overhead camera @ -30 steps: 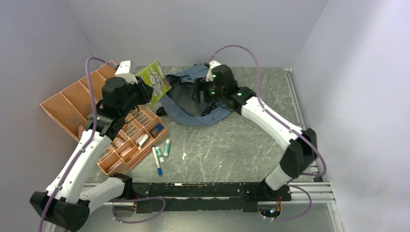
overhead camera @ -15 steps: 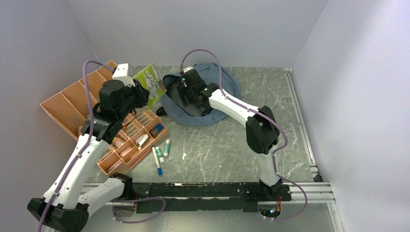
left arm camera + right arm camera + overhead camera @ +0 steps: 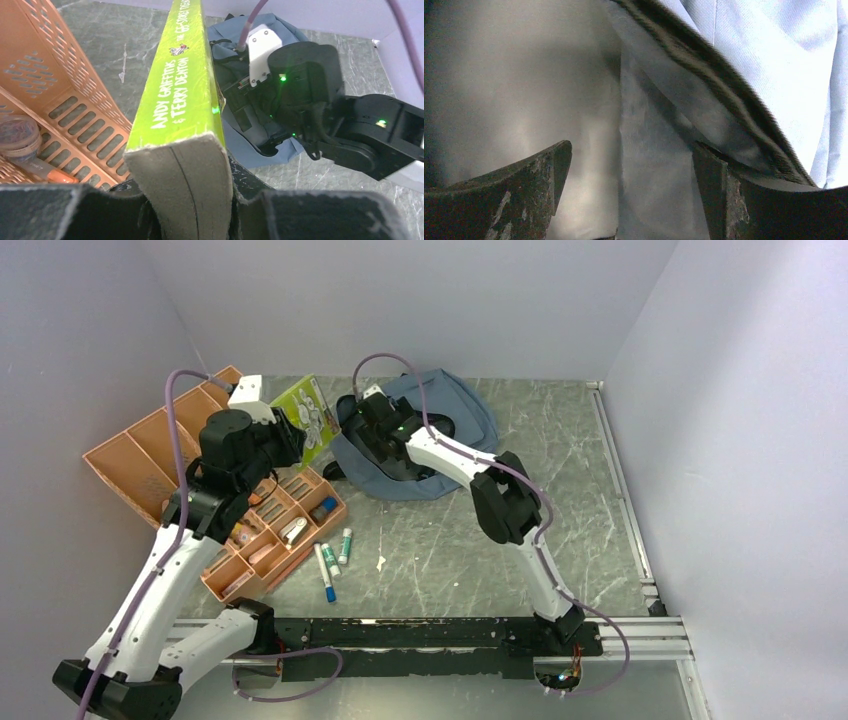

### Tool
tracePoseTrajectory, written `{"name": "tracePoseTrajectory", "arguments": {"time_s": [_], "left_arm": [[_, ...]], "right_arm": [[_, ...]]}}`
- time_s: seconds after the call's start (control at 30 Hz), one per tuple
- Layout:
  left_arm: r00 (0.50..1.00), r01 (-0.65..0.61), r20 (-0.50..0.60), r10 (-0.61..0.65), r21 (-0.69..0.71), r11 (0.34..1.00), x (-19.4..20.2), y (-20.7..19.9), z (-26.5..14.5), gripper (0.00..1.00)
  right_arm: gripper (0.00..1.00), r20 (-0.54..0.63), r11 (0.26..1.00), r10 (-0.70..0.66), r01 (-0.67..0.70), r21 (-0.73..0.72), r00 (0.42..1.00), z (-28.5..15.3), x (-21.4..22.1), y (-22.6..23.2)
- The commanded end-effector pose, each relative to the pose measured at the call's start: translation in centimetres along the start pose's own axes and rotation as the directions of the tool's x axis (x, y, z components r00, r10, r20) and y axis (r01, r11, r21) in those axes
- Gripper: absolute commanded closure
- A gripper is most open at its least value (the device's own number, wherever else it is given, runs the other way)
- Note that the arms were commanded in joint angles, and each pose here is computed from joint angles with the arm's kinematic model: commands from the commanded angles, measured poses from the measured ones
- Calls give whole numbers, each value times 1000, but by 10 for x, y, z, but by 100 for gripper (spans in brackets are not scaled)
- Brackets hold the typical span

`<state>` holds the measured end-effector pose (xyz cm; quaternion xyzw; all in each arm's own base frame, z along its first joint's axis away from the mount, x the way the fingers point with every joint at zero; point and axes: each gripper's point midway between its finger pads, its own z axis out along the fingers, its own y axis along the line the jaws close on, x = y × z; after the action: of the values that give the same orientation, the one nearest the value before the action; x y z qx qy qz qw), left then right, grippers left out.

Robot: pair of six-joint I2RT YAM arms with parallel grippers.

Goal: Pack the student bag
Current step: Place the book in the student bag.

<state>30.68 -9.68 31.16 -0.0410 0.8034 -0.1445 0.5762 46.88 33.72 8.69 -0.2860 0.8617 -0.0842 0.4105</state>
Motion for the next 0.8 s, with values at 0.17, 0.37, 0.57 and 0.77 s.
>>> {"name": "tracePoseTrajectory", "arguments": {"time_s": [0.17,0.37,0.57,0.77], "left_arm": [[989,14,146,-14,-1,1000,-41,-1,-19,95],[990,10,141,-8,-12,1000,-39,2,-21,95],[990,15,141,-13,-14,1000,-37,2,-21,95],[992,29,119,-29,-2,1000,-32,0,-17,95]], "right_arm": [[8,-22,977,-105,107,186,994,28,0,-18],[31,-29,962,-112,115,248,993,32,3,-26],[54,-24,949,-110,112,295,994,29,-4,-36],[84,31,968,-28,19,251,999,14,-22,-49]]}}
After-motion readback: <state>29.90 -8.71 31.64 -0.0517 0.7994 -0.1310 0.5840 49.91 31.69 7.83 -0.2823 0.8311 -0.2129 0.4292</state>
